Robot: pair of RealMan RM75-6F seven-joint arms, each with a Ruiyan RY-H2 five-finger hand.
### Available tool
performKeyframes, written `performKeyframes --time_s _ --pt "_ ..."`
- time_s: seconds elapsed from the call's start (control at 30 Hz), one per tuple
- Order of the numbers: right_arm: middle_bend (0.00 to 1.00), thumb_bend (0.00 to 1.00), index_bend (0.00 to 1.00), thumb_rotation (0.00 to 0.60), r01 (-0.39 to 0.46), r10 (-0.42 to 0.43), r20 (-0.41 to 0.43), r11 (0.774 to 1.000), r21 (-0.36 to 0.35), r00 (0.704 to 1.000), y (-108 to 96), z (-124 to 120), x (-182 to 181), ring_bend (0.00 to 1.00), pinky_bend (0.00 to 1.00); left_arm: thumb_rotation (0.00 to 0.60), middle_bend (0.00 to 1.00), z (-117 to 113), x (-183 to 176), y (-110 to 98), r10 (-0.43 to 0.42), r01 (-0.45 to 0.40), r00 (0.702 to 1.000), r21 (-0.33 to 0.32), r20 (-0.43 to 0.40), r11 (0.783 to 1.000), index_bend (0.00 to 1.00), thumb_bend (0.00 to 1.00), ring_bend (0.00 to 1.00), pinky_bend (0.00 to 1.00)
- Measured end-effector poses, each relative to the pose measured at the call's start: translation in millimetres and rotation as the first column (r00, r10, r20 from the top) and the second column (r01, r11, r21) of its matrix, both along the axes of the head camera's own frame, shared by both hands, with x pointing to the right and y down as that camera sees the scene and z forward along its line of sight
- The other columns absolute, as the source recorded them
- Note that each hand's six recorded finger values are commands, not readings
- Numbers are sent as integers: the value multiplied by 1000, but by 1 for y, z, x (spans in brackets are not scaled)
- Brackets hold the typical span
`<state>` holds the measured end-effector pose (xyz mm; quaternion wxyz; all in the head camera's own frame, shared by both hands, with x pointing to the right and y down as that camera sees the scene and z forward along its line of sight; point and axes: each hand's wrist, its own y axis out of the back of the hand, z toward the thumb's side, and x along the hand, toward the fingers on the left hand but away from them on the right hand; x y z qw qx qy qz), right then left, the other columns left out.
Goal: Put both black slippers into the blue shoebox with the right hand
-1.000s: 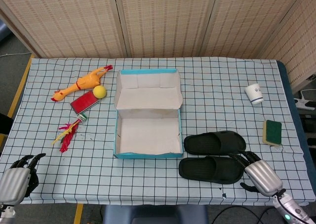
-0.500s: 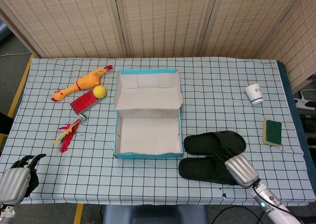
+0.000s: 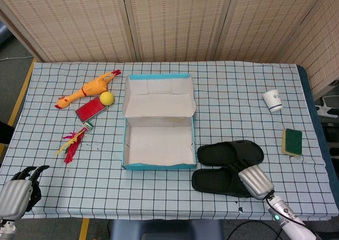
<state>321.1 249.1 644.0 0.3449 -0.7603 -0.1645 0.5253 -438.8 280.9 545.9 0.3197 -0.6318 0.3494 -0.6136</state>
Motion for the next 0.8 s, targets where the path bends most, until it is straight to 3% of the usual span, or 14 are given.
performKeyframes --time_s 0.23,0.4,0.63,0.8 --pt "204 105 186 600 -6 6 -9 1000 -7 1000 -1 6 -4 105 181 600 168 0 0 0 -2 2 1000 -2 0 1000 213 426 188 312" --pt "276 104 276 600 -17 17 -5 1000 -6 1000 -2 9 -5 187 182 600 168 0 0 0 -1 1 1000 -3 -1 1000 213 426 188 312" --pt "441 104 486 600 -38 37 15 998 46 999 -6 5 -6 359 288 600 170 1 0 0 -2 2 1000 -7 0 1000 218 427 188 312" --pt "450 104 498 600 -43 40 36 995 90 999 -9 -6 -6 368 297 600 171 1 0 0 -3 3 1000 -6 0 1000 220 426 189 312"
